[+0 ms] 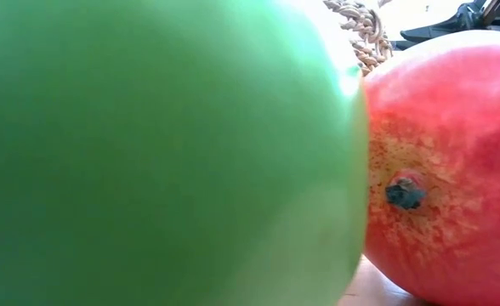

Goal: Build produce basket
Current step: Put the apple into the basket

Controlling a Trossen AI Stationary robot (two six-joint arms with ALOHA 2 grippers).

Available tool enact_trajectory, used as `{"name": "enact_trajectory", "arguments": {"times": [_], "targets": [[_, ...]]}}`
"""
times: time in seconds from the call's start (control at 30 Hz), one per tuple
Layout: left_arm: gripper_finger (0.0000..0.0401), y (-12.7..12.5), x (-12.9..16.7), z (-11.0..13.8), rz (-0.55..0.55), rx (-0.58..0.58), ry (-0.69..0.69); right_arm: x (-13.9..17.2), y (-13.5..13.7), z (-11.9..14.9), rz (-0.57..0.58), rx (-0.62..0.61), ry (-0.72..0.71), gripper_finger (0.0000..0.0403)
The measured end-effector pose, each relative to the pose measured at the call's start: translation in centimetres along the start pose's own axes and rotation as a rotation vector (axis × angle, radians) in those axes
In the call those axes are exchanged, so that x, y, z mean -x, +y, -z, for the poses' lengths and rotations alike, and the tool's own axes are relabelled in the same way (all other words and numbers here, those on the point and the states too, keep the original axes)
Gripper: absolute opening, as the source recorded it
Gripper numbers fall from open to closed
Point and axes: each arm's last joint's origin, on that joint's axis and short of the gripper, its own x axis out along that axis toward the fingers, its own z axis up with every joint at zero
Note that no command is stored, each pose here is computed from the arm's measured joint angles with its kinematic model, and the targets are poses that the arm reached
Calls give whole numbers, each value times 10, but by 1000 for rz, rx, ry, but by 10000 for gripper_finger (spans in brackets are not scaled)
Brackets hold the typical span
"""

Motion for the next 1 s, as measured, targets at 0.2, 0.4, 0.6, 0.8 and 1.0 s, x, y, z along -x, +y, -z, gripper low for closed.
{"name": "enact_trajectory", "arguments": {"times": [0.2,0.4,0.6,0.8,1.0], "targets": [[327,10,-13,11,-10,-50,-16,0,0,0,0,0,0,64],[327,17,-19,22,-30,-281,6,0,0,0,0,0,0,64],[328,18,-27,28,3,-655,-55,0,0,0,0,0,0,64],[328,19,-28,30,-15,-1256,-53,0,0,0,0,0,0,64],[328,24,-32,30,-53,-1943,-48,0,0,0,0,0,0,64]]}}
